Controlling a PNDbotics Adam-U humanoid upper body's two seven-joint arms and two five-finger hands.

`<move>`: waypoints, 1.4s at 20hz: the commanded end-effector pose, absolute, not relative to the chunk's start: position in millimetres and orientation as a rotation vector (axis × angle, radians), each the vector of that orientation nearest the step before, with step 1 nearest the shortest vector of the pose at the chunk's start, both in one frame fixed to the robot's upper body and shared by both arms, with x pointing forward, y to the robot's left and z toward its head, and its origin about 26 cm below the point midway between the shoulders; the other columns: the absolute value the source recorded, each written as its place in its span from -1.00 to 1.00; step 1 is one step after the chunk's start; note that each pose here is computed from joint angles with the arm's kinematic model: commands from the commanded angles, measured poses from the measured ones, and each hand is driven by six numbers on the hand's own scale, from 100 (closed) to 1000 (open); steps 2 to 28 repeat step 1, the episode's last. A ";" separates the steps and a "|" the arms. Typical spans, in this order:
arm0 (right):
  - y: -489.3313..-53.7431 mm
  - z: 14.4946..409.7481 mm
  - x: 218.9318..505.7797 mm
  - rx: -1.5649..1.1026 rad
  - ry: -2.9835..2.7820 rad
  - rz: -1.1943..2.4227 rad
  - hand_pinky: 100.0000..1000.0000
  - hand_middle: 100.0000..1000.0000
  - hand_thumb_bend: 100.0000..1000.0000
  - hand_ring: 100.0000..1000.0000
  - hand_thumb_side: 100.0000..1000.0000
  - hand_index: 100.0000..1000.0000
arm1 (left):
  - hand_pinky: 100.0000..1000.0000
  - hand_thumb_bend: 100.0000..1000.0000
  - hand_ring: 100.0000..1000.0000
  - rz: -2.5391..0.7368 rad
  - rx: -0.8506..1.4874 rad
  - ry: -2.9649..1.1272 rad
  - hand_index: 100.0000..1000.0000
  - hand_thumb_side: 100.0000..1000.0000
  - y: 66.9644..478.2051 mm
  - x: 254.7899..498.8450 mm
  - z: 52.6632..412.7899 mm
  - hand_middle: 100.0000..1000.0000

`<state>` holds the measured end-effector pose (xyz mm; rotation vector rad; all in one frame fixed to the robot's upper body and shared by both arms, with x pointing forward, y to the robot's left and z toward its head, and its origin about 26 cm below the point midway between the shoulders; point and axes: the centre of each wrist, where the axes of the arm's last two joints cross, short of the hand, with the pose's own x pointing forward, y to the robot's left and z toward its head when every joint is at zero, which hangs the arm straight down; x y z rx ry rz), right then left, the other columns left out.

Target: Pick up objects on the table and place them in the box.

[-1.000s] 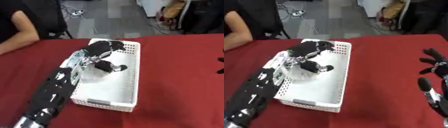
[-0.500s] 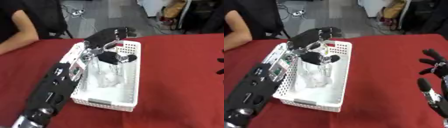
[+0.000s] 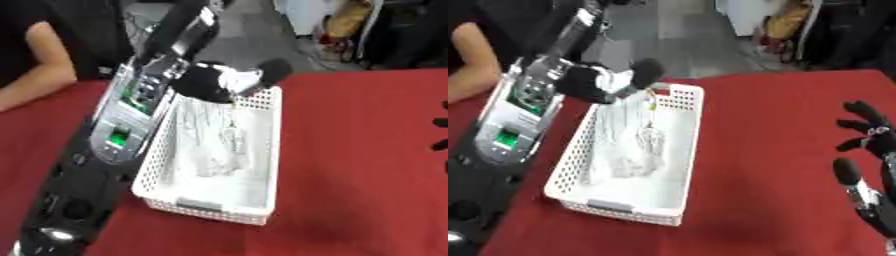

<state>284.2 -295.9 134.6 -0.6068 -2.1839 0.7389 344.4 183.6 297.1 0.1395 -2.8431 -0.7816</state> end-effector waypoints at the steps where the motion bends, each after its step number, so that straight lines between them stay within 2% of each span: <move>1: -298.5 137.9 283.5 -0.621 -2.187 0.745 0.02 0.76 -0.01 0.55 0.85 1.00 | 0.56 1.00 0.74 -0.525 0.060 -2.915 0.84 0.38 215.1 325.6 315.7 0.93; 28: -298.5 137.9 283.5 -0.621 -2.187 0.745 0.02 0.76 -0.01 0.55 0.85 1.00 | 0.56 1.00 0.74 -0.525 0.060 -2.915 0.84 0.38 215.1 325.6 315.7 0.93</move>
